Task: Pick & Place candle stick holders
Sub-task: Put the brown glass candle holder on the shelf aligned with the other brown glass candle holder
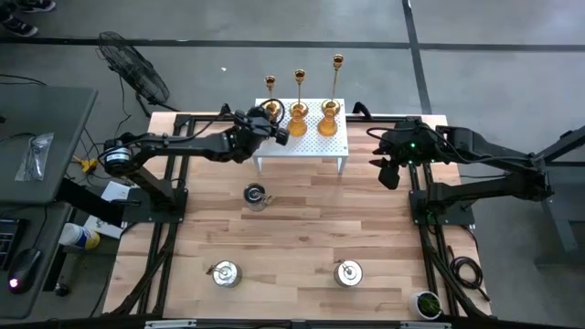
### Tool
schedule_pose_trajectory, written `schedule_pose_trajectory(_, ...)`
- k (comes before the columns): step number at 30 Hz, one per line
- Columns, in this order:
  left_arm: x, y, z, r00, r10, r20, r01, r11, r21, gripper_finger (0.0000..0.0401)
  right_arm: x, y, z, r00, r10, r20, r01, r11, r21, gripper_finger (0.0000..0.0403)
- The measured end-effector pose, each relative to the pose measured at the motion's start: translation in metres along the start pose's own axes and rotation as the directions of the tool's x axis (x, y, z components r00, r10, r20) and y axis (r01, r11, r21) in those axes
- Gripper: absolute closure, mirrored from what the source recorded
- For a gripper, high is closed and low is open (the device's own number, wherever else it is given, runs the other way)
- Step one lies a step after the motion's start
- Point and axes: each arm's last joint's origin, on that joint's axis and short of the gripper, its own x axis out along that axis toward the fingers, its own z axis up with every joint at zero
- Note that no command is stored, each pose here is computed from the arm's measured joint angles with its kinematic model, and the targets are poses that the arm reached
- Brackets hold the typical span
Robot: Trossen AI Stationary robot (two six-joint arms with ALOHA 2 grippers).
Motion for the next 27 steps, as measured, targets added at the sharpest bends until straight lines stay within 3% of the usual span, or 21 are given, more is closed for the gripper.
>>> schedule_pose_trajectory(27, 0.0084, 0.0068, 0.0026, 0.998, -0.057, -0.023, 0.056, 0.998, -0.037, 0.0272, 0.0001, -0.0008, 0.0001, 1.000, -0.026, 0.003, 0.026, 1.000, 0.001, 0.0263)
